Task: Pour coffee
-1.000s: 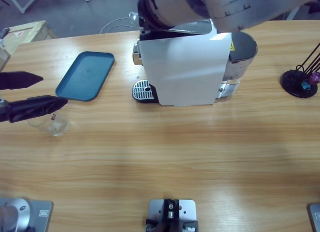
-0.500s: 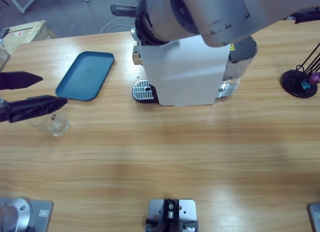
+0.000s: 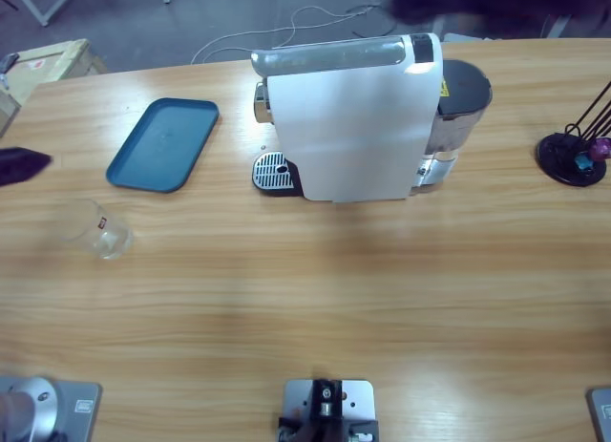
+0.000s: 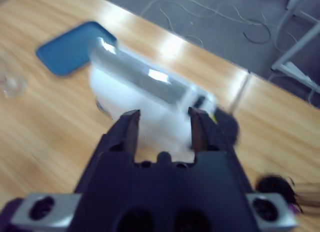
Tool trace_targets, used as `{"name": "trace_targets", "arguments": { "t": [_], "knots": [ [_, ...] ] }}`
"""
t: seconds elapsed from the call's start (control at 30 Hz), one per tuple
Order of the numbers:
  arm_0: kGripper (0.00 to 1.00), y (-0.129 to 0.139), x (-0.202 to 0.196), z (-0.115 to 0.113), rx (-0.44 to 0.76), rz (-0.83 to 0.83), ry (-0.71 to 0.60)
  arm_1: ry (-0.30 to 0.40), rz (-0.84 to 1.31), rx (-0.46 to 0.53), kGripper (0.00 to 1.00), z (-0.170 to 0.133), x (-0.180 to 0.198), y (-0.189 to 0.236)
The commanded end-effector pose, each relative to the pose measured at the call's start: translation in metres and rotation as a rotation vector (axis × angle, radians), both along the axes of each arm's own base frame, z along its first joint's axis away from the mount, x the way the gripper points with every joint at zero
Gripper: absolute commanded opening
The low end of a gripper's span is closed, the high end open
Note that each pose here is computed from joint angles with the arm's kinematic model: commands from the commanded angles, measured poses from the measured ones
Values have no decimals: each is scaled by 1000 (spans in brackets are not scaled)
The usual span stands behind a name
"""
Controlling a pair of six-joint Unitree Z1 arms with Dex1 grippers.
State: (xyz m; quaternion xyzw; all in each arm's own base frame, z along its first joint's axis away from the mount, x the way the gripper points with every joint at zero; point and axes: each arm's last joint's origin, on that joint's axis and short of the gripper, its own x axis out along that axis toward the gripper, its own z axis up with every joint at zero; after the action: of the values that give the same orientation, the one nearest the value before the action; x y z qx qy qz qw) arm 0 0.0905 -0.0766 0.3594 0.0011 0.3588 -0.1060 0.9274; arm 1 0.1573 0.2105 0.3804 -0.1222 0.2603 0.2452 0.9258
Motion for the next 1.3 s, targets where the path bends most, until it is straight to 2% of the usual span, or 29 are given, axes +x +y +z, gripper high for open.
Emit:
{"name": "trace_targets", "arguments": {
  "t": [0.03,0.17,0.3,0.47,0.8,1.03,1.07,1.17,1.3],
  "knots": [
    [996,-5,3,-38,-29,277,188,58,-3,-92,1000,-46,-58,-88],
    [996,-18,6,-69,29,324,238,88,-12,-125,1000,-65,-65,-101],
    [996,-27,6,-93,74,318,207,99,-16,-134,1000,-71,-67,-103],
    [996,-31,11,-102,143,350,184,126,-31,-147,1000,-81,-68,-105],
    [990,-49,28,-139,245,556,158,164,-64,-151,1000,-93,-65,-100],
    [979,-55,34,-150,271,569,141,176,-65,-172,1000,-96,-62,-95],
    [944,-56,36,-151,270,574,141,176,-66,-171,1000,-96,-62,-95],
    [738,-55,40,-152,260,597,139,175,-67,-166,1000,-95,-63,-96],
    [729,-53,47,-157,221,623,135,171,-67,-158,1000,-94,-64,-98]
  ]
}}
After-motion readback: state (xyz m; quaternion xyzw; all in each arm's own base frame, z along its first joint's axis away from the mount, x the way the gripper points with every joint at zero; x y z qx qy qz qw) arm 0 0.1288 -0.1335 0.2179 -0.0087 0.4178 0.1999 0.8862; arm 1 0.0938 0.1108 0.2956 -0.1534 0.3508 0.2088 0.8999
